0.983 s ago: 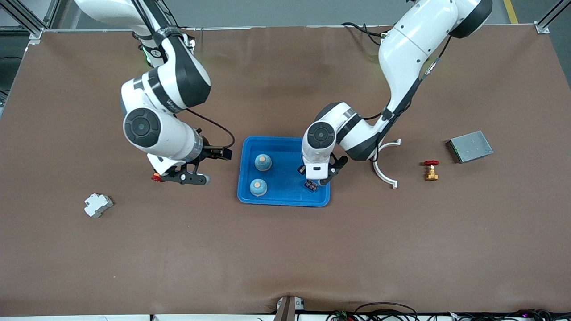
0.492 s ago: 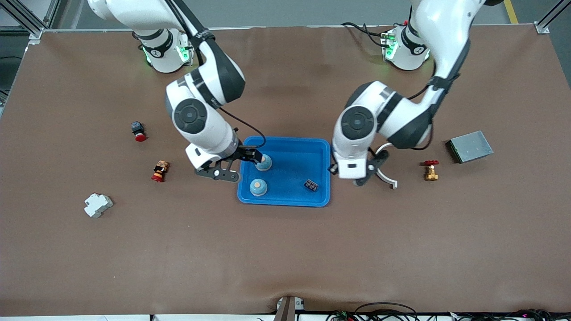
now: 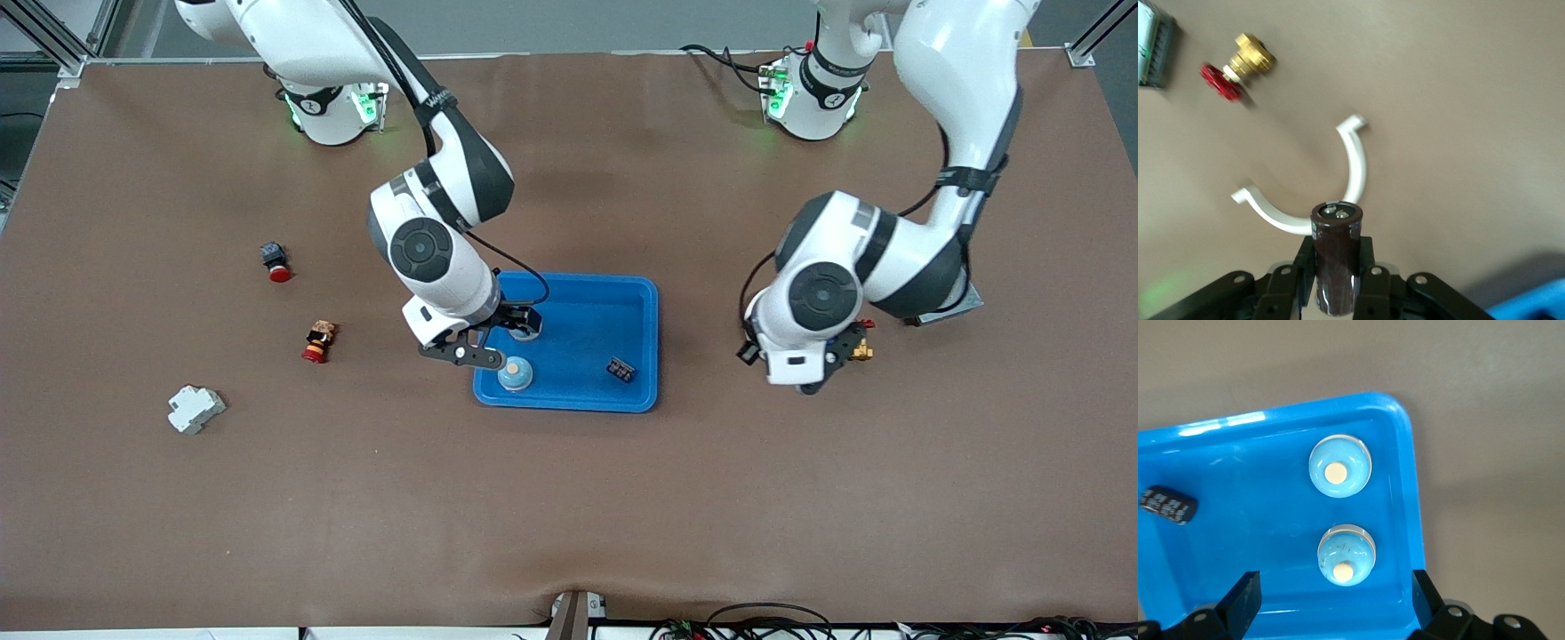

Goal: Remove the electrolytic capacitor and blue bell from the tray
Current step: 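Grasp a blue bell with the right gripper while the left gripper lifts the capacitor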

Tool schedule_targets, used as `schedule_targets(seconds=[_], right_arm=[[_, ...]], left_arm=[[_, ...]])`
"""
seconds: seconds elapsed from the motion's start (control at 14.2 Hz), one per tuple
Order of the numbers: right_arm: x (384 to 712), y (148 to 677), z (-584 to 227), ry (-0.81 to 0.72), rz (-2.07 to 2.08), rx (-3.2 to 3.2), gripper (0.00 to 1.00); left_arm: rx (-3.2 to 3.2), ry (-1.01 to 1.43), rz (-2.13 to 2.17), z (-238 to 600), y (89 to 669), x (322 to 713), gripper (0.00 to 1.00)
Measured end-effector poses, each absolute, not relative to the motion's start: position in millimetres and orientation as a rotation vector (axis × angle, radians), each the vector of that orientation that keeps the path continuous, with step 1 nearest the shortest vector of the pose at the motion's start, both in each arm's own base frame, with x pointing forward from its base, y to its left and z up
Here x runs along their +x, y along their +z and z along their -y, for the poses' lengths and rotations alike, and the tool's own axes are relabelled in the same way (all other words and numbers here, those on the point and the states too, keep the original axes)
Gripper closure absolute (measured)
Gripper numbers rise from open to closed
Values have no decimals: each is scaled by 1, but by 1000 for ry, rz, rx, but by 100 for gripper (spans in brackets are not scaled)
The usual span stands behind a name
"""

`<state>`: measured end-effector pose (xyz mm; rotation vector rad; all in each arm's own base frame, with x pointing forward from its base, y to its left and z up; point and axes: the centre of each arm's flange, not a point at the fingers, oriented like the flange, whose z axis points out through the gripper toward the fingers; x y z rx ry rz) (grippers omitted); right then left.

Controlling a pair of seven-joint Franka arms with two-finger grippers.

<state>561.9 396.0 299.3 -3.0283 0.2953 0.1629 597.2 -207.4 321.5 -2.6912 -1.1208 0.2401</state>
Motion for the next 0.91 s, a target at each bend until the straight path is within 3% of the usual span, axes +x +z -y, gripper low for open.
schedule_targets(seconds=[0.35,0.91], right_arm=[[550,254,-412,188,-259,-3058,0],[537,208,-416,168,-248,-3070,0]], left_arm=[[-2668,324,1110,111,310,594,70],[-2629,405,1222,70,237,581,70]])
